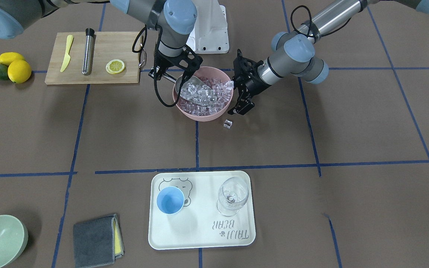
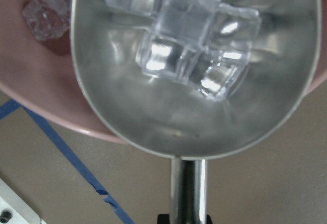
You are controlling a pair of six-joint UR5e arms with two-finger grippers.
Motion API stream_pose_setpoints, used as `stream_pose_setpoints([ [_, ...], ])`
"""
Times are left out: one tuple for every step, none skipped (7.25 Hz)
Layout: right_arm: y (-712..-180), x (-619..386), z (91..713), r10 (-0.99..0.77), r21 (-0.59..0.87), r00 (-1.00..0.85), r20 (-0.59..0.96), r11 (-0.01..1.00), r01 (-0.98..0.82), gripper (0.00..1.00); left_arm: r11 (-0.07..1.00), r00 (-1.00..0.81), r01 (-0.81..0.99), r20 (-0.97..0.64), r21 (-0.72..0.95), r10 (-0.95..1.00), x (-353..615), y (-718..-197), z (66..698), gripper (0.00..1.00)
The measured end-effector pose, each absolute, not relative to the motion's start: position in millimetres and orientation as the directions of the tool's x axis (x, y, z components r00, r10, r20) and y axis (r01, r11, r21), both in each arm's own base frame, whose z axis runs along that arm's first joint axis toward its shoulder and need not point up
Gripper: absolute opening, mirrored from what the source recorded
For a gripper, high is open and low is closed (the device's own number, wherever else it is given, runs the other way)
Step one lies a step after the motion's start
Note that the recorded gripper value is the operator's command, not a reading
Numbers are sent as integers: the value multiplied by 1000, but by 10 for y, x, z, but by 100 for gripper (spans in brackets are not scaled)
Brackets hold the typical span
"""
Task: Put ice in cup with scoop
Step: 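Dig the scoop into the ice cubes and lift it out with the right gripper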
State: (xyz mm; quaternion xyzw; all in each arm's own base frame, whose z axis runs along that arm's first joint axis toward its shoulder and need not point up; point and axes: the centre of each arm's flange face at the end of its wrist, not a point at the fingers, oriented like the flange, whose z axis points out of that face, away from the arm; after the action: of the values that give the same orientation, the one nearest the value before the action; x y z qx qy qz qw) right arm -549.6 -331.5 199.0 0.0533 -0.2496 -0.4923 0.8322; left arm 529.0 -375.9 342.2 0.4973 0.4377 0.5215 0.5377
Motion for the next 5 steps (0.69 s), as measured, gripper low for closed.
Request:
stream_pose_setpoints([
  [-3312,-5434,1949,-845,366,388,368,515,775,0,-39,73,-126,48,991,996,5291,-3759,3423,100],
  [-3306,-5361,1908,-844,393,386,373,520,758,0,-39,73,-125,48,991,996,5291,-3759,3420,100],
  [-3296,-5260,1836,-840,418,388,380,530,738,0,-39,73,-125,48,991,996,5292,-3759,3416,100],
  [-3290,-5121,1747,-835,444,392,387,541,714,0,-39,73,-124,49,991,996,5292,-3760,3415,100],
  [-3296,-4979,1673,-829,466,397,394,552,691,0,-39,73,-124,48,992,996,5294,-3760,3410,100],
])
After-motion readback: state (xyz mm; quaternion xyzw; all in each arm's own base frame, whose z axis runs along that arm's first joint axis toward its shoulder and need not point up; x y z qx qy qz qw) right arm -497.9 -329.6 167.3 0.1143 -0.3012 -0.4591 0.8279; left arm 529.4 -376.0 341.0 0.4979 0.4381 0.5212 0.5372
